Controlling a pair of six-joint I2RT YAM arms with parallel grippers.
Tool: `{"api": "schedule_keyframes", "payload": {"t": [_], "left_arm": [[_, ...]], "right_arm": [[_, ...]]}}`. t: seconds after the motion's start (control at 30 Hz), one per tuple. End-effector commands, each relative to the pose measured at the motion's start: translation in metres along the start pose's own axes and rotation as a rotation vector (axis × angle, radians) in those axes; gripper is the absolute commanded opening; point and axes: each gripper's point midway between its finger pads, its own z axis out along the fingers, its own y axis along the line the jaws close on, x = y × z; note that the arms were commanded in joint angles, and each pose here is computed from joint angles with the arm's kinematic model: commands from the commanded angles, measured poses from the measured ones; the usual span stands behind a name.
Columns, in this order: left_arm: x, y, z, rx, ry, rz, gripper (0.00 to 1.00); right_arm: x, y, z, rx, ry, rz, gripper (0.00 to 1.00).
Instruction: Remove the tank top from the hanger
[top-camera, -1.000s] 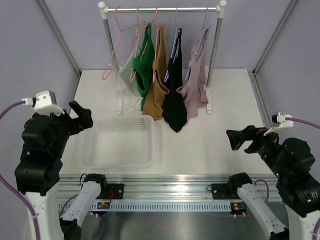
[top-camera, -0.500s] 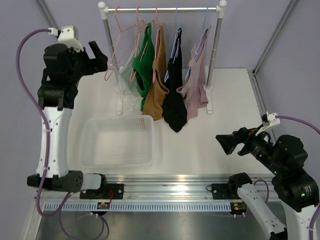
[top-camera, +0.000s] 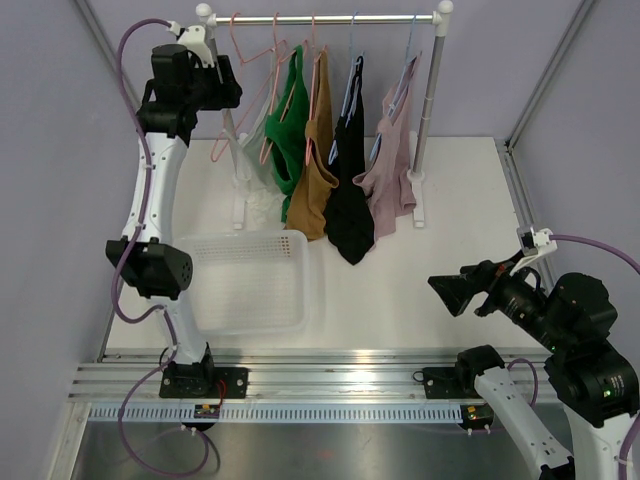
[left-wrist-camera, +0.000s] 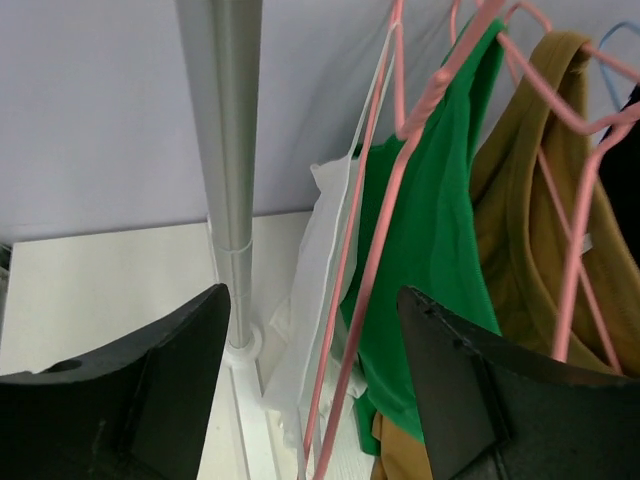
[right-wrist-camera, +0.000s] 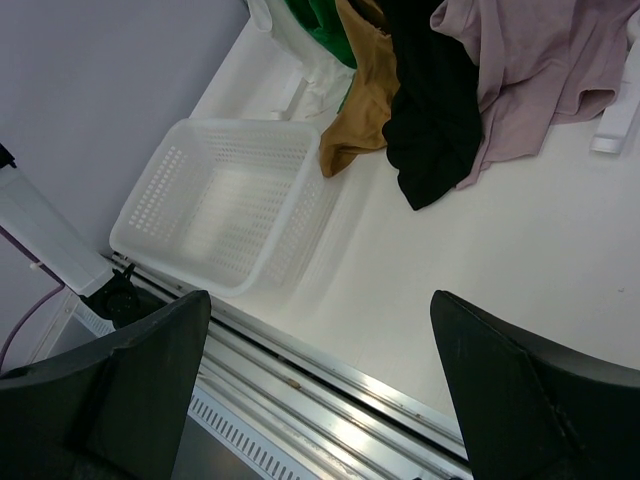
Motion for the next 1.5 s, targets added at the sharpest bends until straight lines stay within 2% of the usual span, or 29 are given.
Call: {"api": "schedule_keyframes", "payload": {"t": [0.0, 0.17, 0.2, 0.23, 0.33, 0.37, 0.4, 0.57, 0.83, 1.13, 1.37, 1.47], "left_arm": [[-0.018, -0.015, 0.001, 0.081, -0.052, 0.015, 0.60], [-0.012, -0.019, 0.008, 0.108, -0.051, -0.009, 0.43], [-0.012, -0.020, 0.009, 0.111, -0.051, -0.011, 0.37], [-0.013, -0.021, 0.009, 0.111, -0.053, -0.011, 0.22], [-0.015, -0.023, 0.006, 0.115, -0.053, -0.023, 0.09], [-0.015, -0.024, 0.006, 0.115, -0.050, -0.029, 0.01], [-0.019, -0.027, 0.002, 0.113, -0.062, -0.025, 0.00], [-0.039, -0.042, -0.017, 0.102, -0.113, -0.023, 0.00], [-0.088, -0.053, -0.081, 0.066, -0.242, -0.042, 0.00], [-0.083, -0.055, -0.135, 0.042, -0.208, -0.042, 0.00], [-0.059, -0.057, -0.162, 0.046, -0.122, -0.064, 0.00], [-0.061, -0.062, -0.184, 0.057, -0.138, -0.077, 0.00]], "right_arm": [[-0.006, 0.008, -0.002, -0.033, -0.014, -0.017, 1.00], [-0.005, 0.005, 0.004, -0.031, -0.005, -0.017, 1.00], [-0.004, 0.005, 0.005, -0.032, -0.003, -0.015, 0.99], [-0.003, 0.004, 0.006, -0.031, 0.000, -0.014, 0.99], [-0.002, 0.003, 0.008, -0.028, 0.003, -0.013, 0.99], [-0.001, 0.002, 0.007, -0.026, 0.004, -0.012, 1.00], [-0.002, 0.003, 0.007, -0.028, 0.002, -0.012, 0.99], [-0.003, 0.002, 0.004, -0.021, -0.003, -0.015, 0.99], [-0.006, 0.006, -0.003, -0.025, -0.018, -0.017, 0.99], [-0.010, 0.013, -0.012, -0.044, -0.039, -0.019, 0.99], [-0.015, 0.017, -0.018, -0.049, -0.055, -0.025, 0.99], [-0.015, 0.017, -0.018, -0.045, -0.054, -0.030, 1.00]]}}
